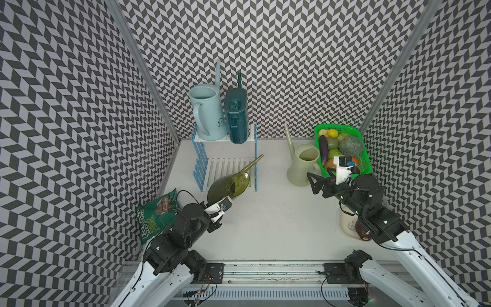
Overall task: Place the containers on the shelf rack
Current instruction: 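Place the container on the shelf.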
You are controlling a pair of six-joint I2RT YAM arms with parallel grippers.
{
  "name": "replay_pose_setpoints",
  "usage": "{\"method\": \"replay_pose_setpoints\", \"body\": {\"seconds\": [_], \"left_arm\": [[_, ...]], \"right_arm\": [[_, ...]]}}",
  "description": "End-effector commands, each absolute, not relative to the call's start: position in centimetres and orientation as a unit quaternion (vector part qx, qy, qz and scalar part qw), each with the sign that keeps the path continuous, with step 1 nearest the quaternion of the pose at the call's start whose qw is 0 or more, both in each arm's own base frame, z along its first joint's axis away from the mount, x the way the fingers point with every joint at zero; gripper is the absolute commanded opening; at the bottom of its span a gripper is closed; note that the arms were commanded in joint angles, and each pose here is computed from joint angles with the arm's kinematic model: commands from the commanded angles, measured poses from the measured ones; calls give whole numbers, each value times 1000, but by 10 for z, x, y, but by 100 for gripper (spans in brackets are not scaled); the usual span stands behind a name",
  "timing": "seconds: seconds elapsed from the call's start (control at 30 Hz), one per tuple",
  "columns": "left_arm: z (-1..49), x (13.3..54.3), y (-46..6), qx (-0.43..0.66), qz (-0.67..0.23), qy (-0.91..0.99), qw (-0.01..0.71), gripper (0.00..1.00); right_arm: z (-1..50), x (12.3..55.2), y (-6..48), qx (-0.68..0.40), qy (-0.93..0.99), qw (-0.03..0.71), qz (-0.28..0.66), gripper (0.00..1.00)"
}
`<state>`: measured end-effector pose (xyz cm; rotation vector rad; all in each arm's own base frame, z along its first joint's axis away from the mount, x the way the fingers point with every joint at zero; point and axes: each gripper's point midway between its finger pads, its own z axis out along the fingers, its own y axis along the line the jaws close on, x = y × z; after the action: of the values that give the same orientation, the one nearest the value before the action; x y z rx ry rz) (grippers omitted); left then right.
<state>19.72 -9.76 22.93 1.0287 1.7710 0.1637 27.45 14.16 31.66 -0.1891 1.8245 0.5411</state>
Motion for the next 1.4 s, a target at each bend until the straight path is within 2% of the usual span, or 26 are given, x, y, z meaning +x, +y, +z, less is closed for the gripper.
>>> {"method": "replay_pose_setpoints", "body": {"seconds": [0.0, 0.53, 0.93, 1.17, 1.37], "left_arm": [[263, 211, -98, 388, 73, 713, 579, 0], [249, 252, -81, 312, 30, 761, 568, 0], [239, 310, -48, 203, -24, 789, 579, 0], [230, 321, -45, 181, -42, 785, 591, 0], [225, 325, -44, 165, -50, 779, 602, 0]], "right_arm": [[337, 276, 144, -81, 757, 601, 244, 100], [331, 278, 143, -83, 759, 600, 239, 100], [327, 281, 160, -87, 765, 584, 257, 99], [322, 273, 223, -105, 781, 572, 227, 97], [285, 283, 304, -114, 810, 530, 222, 92]]}}
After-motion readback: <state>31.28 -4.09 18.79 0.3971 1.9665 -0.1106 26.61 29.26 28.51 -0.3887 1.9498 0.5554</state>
